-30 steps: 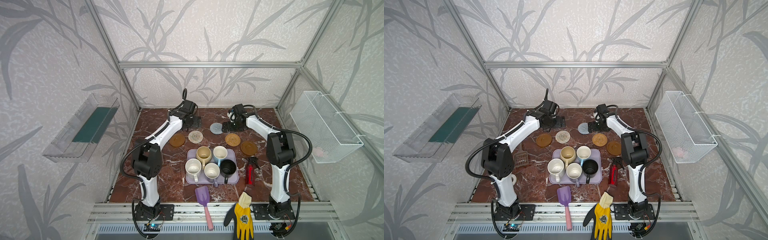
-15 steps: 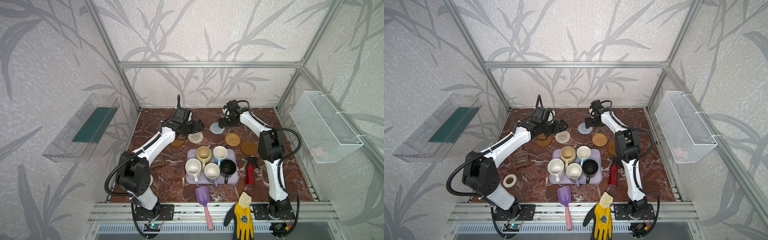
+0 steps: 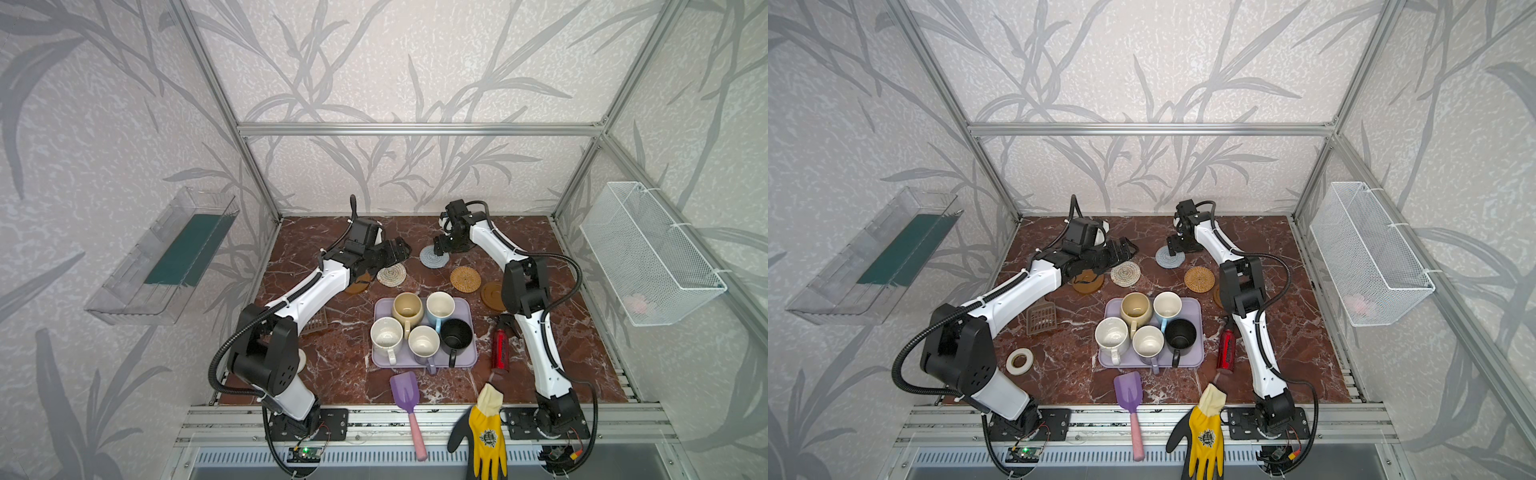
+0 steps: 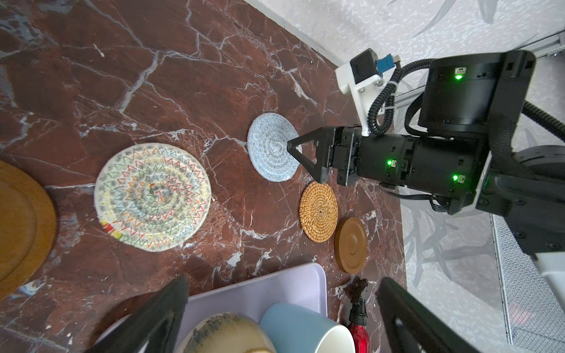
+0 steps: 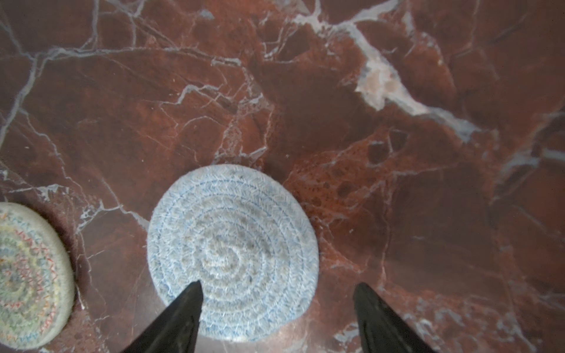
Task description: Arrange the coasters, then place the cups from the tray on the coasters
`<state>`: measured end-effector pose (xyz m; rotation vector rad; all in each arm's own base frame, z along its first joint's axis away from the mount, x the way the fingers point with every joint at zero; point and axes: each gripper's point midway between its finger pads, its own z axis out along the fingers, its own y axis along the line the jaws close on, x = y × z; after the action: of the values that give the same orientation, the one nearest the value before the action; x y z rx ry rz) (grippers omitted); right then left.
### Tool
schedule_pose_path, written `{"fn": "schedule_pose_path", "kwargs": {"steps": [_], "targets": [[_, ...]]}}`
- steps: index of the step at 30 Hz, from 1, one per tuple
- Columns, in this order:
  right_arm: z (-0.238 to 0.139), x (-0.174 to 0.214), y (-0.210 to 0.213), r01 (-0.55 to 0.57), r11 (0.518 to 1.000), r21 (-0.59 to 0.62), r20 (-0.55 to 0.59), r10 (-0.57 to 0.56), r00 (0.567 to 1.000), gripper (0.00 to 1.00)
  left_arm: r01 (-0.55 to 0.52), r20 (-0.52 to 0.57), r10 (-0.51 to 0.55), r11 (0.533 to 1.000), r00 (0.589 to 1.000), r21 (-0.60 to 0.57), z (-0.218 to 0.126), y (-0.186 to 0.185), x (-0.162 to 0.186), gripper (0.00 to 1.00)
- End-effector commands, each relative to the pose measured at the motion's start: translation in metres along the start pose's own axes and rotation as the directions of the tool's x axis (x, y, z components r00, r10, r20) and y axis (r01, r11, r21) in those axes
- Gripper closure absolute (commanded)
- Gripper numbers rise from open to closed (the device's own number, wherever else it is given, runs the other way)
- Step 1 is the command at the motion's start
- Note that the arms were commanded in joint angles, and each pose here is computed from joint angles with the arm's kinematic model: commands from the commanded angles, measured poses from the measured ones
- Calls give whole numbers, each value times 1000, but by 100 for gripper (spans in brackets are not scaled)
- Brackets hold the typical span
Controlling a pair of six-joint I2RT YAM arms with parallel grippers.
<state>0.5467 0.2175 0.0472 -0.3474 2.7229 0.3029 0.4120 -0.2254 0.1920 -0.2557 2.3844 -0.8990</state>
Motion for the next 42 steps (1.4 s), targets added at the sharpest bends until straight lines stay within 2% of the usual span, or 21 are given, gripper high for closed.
{"fn": "schedule_pose_path", "kwargs": {"steps": [1, 4, 15, 22, 30, 36, 42], "targets": [[8, 13, -1, 32, 999, 16, -75, -31, 997, 24, 21, 26, -21, 1000, 999, 9, 0, -2, -2, 1], [13, 14, 1, 54, 998, 26, -79, -51, 996, 26, -26, 23, 28, 996, 999, -83, -2, 5, -2, 1], [28, 34, 11, 178, 982, 70, -169, -164, 972, 34, 20, -3, -20, 1000, 1000, 0, 11, -1, 9, 1], [26, 51, 25, 251, 967, 50, -225, -234, 946, 37, 12, 13, -12, 1000, 1000, -25, 5, 3, 7, 1], [18, 75, 28, 256, 966, 31, -284, -237, 929, 40, 25, 16, -25, 1000, 1000, -8, 4, -1, 9, 1], [6, 85, 38, 241, 971, -14, -258, -236, 937, 40, 17, 31, -17, 1000, 999, -5, -1, -4, 6, 1], [0, 89, 42, 223, 975, -8, -246, -218, 944, 40, 14, 30, -14, 1000, 999, -4, -1, -7, 7, 1]]}}
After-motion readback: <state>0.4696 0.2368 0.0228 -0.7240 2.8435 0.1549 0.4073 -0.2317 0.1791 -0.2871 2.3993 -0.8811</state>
